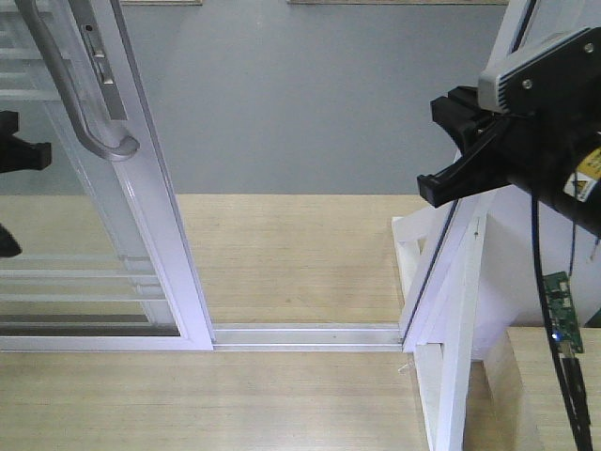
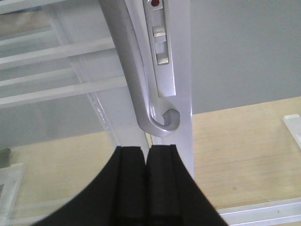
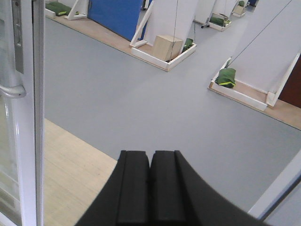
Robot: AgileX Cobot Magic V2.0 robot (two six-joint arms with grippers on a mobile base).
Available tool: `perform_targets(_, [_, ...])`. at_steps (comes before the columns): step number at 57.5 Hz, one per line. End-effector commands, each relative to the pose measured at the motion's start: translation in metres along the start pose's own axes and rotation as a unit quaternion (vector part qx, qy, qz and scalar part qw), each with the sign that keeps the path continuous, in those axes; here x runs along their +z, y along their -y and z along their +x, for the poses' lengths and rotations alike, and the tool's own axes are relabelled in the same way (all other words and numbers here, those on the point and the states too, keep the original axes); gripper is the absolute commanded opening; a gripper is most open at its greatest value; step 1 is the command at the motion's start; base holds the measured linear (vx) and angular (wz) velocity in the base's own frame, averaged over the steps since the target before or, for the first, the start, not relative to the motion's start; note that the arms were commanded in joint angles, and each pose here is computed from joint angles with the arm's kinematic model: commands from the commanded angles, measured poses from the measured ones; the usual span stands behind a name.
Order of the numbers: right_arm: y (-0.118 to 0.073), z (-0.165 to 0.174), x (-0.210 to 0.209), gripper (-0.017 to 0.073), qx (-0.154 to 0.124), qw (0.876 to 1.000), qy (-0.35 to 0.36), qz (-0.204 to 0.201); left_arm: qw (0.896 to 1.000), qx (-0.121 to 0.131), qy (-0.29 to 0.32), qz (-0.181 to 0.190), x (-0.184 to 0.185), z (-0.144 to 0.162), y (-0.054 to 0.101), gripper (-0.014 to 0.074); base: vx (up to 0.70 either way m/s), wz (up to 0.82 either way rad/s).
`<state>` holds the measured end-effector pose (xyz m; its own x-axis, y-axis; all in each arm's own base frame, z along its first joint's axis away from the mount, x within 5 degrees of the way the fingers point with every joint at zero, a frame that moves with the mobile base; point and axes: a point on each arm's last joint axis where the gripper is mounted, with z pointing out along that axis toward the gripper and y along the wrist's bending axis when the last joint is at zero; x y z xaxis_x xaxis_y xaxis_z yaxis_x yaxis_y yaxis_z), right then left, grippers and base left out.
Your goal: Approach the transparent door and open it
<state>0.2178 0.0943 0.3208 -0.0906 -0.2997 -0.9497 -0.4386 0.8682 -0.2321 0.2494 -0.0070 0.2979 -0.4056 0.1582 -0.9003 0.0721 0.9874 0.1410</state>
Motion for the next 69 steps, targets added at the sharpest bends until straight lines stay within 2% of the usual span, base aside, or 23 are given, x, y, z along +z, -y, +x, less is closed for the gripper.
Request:
perform_targets(1, [0.007, -0.025, -0.025, -0.0008, 0.000, 0.998, 0.053, 0.015, 0.997, -0.001, 0.082, 0.001, -0.034, -0.009, 0.001, -0.0003, 0.00, 0.00])
perform_targets(9, [0.010, -0.030, -0.061, -0.0005, 0.001, 0.999, 0.042, 0.025, 0.994, -0.002, 0.108, -0.003, -0.069, 0.010, 0.002, -0.0003, 0.00, 0.00])
perform_targets(13, [0.009, -0.029, -0.083, -0.0005, 0.002, 0.998, 0.062, 0.031, 0.994, -0.003, 0.111, -0.007, -0.084, 0.024, 0.003, -0.0003, 0.00, 0.00])
perform_targets(22, [0.002, -0.001, -0.123, -0.0004, 0.015, 0.995, 0.089, 0.036, 0.993, -0.004, 0.115, -0.006, -0.115, 0.049, 0.007, -0.0003, 0.00, 0.00])
perform_targets(29, [-0.004, 0.024, -0.145, -0.0003, 0.019, 0.995, 0.093, 0.039, 0.993, -0.046, 0.105, 0.016, -0.132, 0.067, 0.012, -0.0003, 0.00, 0.00])
perform_targets(32, [-0.007, 0.034, -0.152, -0.0003, 0.020, 0.994, 0.095, 0.042, 0.992, -0.055, 0.107, 0.030, -0.139, 0.073, 0.014, -0.0003, 0.00, 0.00])
perform_targets(34, [-0.008, 0.039, -0.156, -0.0003, 0.020, 0.994, 0.096, 0.043, 0.991, -0.058, 0.113, 0.038, -0.144, 0.075, 0.015, -0.0003, 0.00, 0.00])
perform_targets(40, [-0.011, 0.051, -0.164, -0.0003, 0.018, 0.993, 0.104, 0.046, 0.986, -0.094, 0.123, 0.068, -0.154, 0.083, 0.020, -0.0003, 0.00, 0.00])
perform_targets(44, [-0.012, 0.056, -0.167, -0.0003, 0.018, 0.993, 0.109, 0.047, 0.982, -0.108, 0.130, 0.081, -0.159, 0.087, 0.022, -0.0003, 0.00, 0.00])
perform_targets(69, [-0.013, 0.060, -0.168, -0.0001, 0.020, 0.995, 0.090, 0.046, 0.984, -0.104, 0.110, 0.090, -0.164, 0.094, 0.023, -0.0003, 0.00, 0.00])
